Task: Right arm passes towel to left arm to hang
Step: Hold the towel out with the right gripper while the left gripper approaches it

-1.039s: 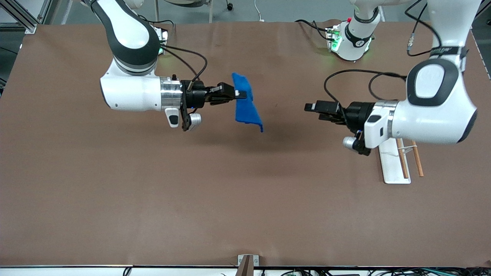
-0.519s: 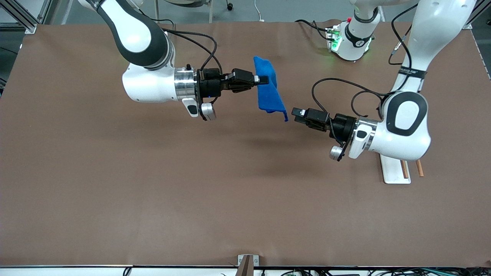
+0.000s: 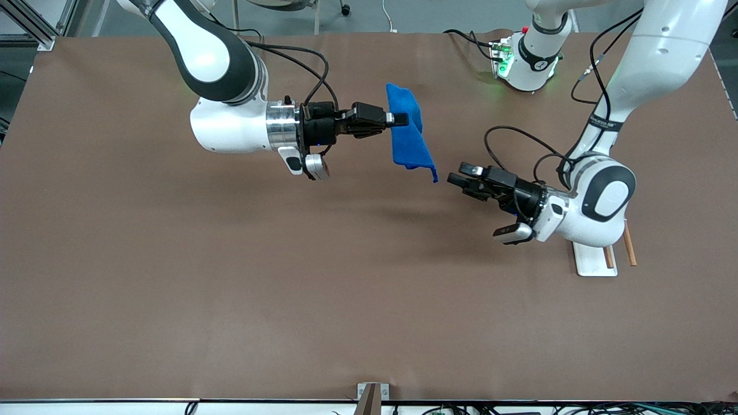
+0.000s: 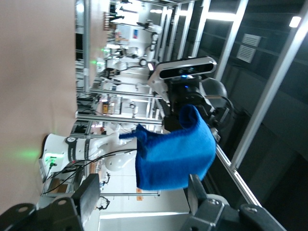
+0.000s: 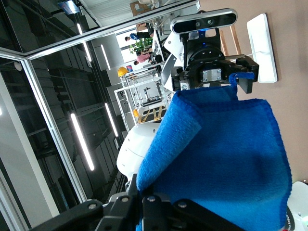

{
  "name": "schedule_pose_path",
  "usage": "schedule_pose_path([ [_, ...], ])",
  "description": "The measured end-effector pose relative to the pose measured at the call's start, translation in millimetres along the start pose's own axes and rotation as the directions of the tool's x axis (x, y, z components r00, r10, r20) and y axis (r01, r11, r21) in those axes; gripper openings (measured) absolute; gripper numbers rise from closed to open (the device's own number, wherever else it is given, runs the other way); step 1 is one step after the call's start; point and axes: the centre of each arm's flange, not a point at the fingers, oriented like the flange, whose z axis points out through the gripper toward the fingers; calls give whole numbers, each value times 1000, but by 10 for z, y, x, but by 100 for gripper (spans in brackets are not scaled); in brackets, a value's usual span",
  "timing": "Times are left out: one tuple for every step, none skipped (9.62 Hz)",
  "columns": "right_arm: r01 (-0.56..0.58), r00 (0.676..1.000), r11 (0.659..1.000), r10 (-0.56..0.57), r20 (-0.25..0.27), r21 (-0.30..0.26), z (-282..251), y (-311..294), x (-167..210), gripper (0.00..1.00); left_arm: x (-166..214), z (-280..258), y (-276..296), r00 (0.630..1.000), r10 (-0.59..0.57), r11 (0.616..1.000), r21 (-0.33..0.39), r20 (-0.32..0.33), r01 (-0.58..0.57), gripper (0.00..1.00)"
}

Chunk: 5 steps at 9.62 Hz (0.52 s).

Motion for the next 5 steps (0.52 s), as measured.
schedule_pose_path([
  [0,1000,1000,0,0,0,1,0,0,4,7,-10,10,994,108,994,-24,-10,-108,81],
  [0,1000,1000,0,1,0,9,2,-6,4,41,38,39,970,239,970,-43,-33,-240,80],
  [0,1000,1000,0,0,-3,31,8,-20,4,90,121,38,934,353,934,-44,-62,-355,80],
  [-1,1000,1000,1,-1,-7,58,19,-36,4,148,238,11,897,432,899,-29,-89,-436,80],
  [-2,1000,1000,2,-2,-9,73,31,-40,4,199,374,-24,862,494,867,-13,-108,-498,78],
])
